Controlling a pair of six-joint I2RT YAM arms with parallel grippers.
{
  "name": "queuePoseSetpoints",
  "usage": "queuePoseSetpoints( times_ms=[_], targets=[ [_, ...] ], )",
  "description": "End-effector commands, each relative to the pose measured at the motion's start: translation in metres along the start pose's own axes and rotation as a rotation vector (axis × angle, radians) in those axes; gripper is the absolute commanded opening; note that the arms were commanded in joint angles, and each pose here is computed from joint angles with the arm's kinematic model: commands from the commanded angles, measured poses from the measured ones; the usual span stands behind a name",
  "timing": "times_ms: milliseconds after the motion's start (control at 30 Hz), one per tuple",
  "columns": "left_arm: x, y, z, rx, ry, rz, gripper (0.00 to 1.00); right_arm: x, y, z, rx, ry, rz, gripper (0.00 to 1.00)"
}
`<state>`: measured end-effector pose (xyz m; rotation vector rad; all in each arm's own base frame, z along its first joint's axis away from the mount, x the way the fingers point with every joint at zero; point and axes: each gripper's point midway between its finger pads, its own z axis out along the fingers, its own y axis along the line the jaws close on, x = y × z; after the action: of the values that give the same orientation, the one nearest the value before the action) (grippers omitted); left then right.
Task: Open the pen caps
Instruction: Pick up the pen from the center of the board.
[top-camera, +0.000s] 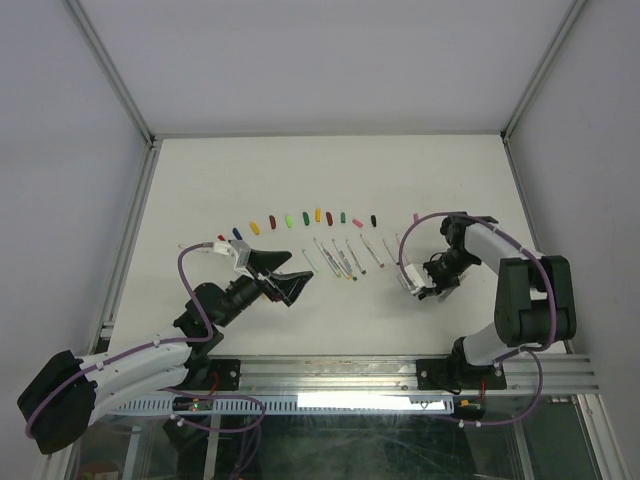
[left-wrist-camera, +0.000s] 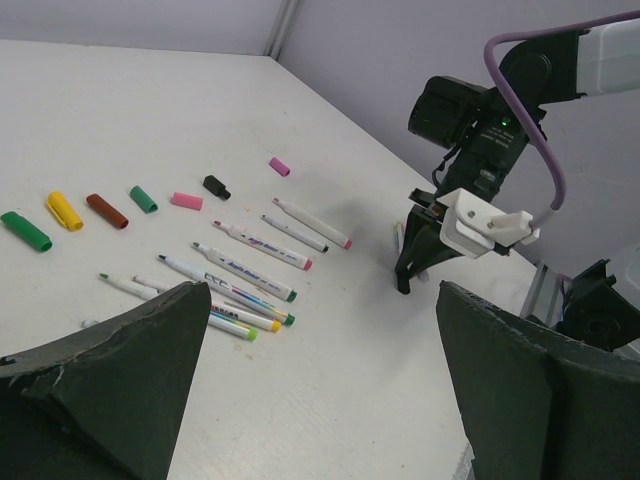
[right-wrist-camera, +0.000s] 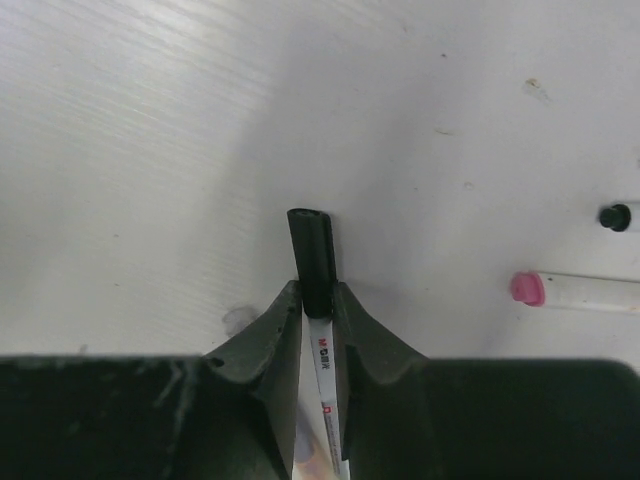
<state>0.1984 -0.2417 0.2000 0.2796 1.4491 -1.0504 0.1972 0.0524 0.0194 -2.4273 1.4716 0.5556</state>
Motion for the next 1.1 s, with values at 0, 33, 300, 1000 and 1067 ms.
queuePoseSetpoints(
  times_ms=[0,33,300,1000,1067],
  targets=[
    [-0.007,0.000,-0.001,-0.004,-0.032,-0.004,0.99,0.012,-0.025,-0.009,0.031,0.047,-0.030,0.17],
    [-0.007,0.001,-0.001,-0.005,-0.032,-0.004,0.99,0.014,-0.028,-0.010,0.029,0.053,-0.027,0.16],
    [-0.006,0.004,-0.003,-0.020,-0.031,0.002,0.99,0.033,-0.049,-0.021,0.032,0.121,-0.024,0.14],
    [-0.006,0.007,-0.005,-0.036,-0.032,0.007,0.99,0.075,-0.090,-0.051,0.115,0.194,0.052,0.30],
    [-0.006,0.007,-0.005,-0.037,-0.034,0.007,0.99,0.080,-0.090,-0.054,0.122,0.195,0.073,0.31]
  ],
)
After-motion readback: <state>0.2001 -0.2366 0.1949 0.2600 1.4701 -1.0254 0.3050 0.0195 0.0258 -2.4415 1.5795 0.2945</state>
